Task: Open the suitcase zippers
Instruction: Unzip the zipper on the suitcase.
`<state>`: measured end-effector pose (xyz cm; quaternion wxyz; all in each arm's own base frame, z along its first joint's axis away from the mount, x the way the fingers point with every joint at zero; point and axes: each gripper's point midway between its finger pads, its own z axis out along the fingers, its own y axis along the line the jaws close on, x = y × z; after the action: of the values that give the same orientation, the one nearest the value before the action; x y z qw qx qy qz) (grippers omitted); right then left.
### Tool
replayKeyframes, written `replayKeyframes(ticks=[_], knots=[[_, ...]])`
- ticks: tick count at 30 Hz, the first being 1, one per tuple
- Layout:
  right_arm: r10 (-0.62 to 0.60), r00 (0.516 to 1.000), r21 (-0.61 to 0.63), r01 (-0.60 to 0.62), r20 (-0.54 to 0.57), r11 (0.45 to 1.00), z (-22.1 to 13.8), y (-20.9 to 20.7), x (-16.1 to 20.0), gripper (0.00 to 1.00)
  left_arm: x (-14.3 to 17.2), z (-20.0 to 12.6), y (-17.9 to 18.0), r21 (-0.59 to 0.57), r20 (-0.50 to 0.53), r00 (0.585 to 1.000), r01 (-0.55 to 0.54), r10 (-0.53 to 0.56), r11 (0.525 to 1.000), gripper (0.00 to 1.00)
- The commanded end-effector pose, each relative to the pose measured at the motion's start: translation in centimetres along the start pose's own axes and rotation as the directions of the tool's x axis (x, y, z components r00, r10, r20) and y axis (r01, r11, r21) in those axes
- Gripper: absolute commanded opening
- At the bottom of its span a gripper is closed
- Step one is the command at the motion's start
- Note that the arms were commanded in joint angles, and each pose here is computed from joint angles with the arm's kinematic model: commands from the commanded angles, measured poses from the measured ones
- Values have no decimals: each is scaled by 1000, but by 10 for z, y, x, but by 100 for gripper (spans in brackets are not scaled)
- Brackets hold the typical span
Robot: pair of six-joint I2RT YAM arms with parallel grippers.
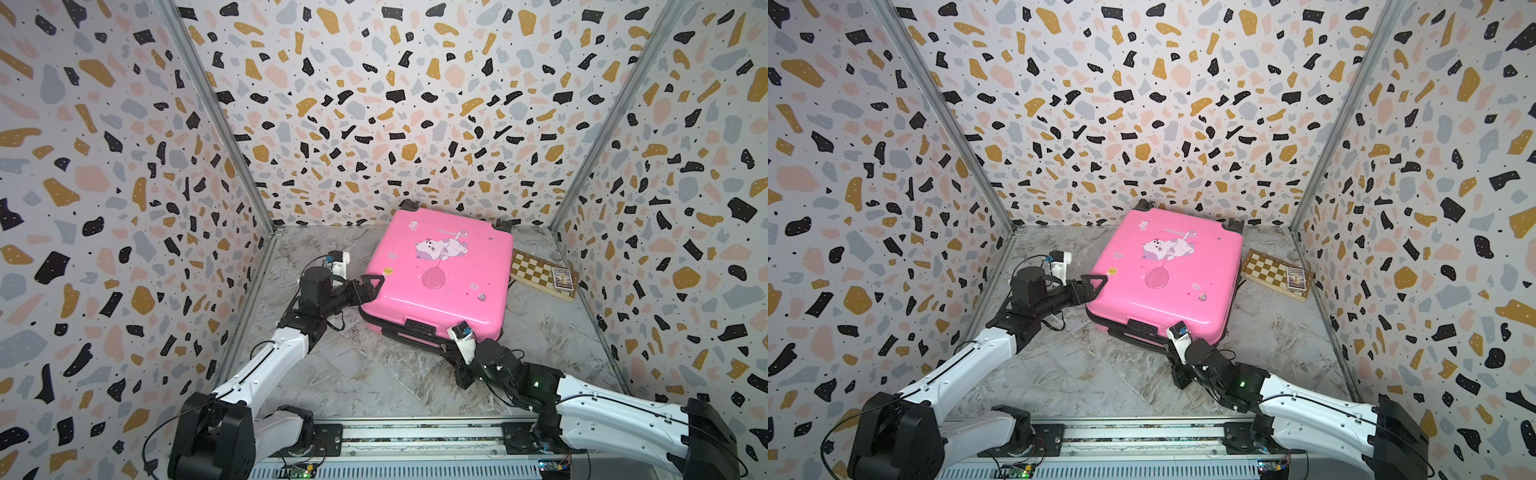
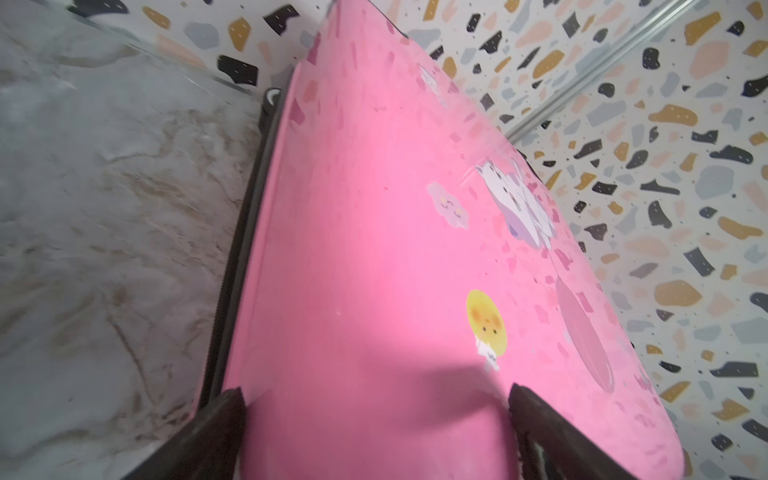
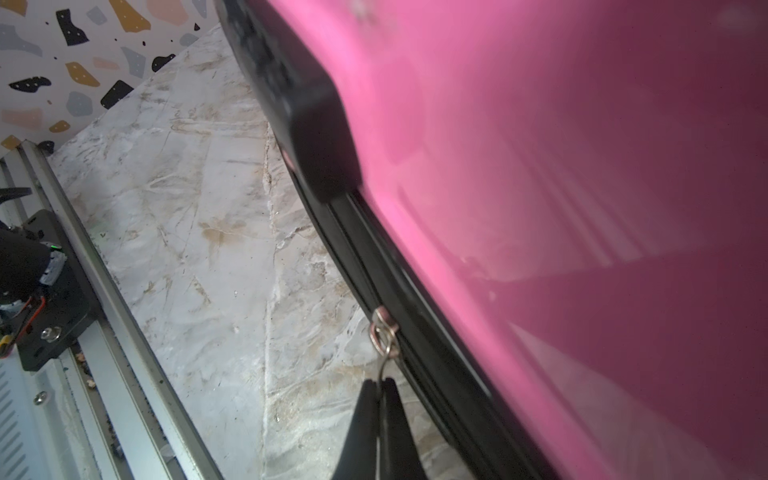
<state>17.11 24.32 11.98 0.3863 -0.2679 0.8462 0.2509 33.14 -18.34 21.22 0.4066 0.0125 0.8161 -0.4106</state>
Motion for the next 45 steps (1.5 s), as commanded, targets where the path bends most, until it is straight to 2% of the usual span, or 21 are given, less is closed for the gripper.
replayKeyframes(ticks=[1,13,23,27,31,34,38,41,45], knots=[[55,997,13,-55,-54,998,1,-14,6,0,68,-2,-37,151,-242,970,60,-22,987,97],[148,988,109,-142,-46,984,0,-70,7,0,109,5,-80,231,-303,951,18,55,973,97],[159,987,117,-156,-21,981,-2,-77,3,0,131,25,-103,282,-352,928,-14,118,959,96],[163,987,109,-161,-8,981,-4,-76,2,0,114,12,-105,246,-287,946,-79,150,966,96],[165,986,88,-165,12,982,-6,-72,1,0,84,-8,-85,69,-180,968,-164,174,984,100],[163,986,74,-164,26,984,-8,-70,-1,0,63,-15,-74,-22,-164,970,-185,179,983,99],[157,987,65,-159,40,985,-13,-68,-4,0,41,-4,-78,16,-181,971,-155,155,988,99],[154,987,65,-158,55,985,-17,-68,-7,0,29,9,-83,34,-188,965,-181,184,983,99],[152,986,57,-156,63,986,-19,-66,-10,0,26,27,-78,32,-234,956,-176,179,984,99]])
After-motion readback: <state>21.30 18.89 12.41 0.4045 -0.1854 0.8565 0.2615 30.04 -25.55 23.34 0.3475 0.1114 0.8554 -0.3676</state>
